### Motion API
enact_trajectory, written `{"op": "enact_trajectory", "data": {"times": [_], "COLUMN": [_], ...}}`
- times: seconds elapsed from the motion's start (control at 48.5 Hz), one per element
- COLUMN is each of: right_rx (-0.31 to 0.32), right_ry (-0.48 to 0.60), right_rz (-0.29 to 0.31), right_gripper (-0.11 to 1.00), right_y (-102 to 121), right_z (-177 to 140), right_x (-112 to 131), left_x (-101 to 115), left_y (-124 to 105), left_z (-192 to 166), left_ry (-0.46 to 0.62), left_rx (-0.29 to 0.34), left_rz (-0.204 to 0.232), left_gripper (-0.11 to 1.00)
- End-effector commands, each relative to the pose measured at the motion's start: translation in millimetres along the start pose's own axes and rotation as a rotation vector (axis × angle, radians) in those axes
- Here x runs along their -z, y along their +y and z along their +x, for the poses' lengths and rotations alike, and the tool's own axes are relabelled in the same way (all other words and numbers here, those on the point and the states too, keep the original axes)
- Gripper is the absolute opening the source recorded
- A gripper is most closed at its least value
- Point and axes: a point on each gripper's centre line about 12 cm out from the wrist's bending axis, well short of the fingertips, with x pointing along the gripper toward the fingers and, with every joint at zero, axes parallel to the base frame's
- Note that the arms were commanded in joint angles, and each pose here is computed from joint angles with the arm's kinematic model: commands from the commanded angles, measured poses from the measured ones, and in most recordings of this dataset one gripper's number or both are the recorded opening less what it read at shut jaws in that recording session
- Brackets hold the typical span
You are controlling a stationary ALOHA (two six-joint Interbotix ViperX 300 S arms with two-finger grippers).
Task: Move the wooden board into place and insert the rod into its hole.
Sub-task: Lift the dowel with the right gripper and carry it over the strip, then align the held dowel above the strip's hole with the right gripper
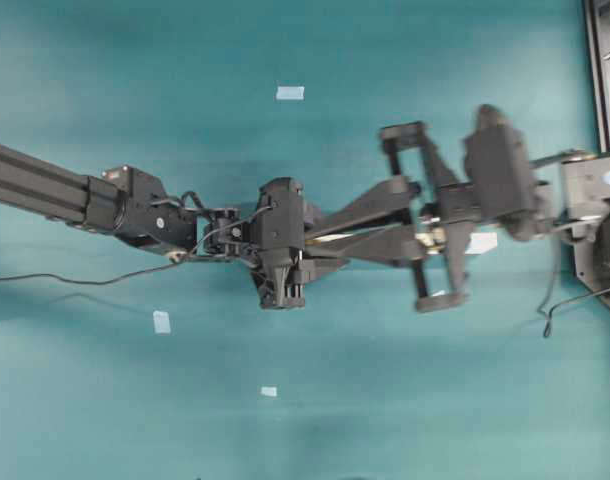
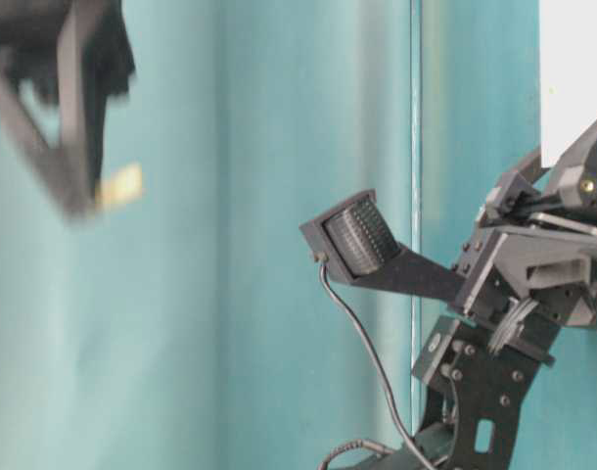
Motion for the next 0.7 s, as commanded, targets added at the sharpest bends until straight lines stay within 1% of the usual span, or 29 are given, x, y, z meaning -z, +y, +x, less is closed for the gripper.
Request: {"op": "enact_trajectory", "data": {"times": [0.0,0.083,0.248,0.372,0.537,0.681], "right_rx": [0.01,0.021,0.018,0.019,0.027,0.049], "right_ry": [-0.021,-0.007,0.0,0.005,0.004,0.003], "right_rz": [0.003,0.008,0.025,0.038,0.044,0.008], "right_gripper": [0.1,0.1,0.1,0.1,0.1,0.1], "right_y": [-4,-9,-15,-21,-32,-44], "right_z": [-14,-22,-30,-31,-31,-33], "right_x": [1,13,37,53,70,87], "left_x": [-5,-5,-3,-5,-4,-4], "left_y": [-4,-4,-4,-4,-4,-4], "left_z": [3,3,2,3,3,3], "left_ry": [-0.003,-0.003,0.0,-0.003,-0.002,0.015], "left_rx": [0.009,0.009,0.009,0.009,0.009,0.01], "left_rz": [0.006,0.006,0.006,0.006,0.006,0.005], "left_gripper": [0.47,0.46,0.3,0.24,0.23,0.23]}}
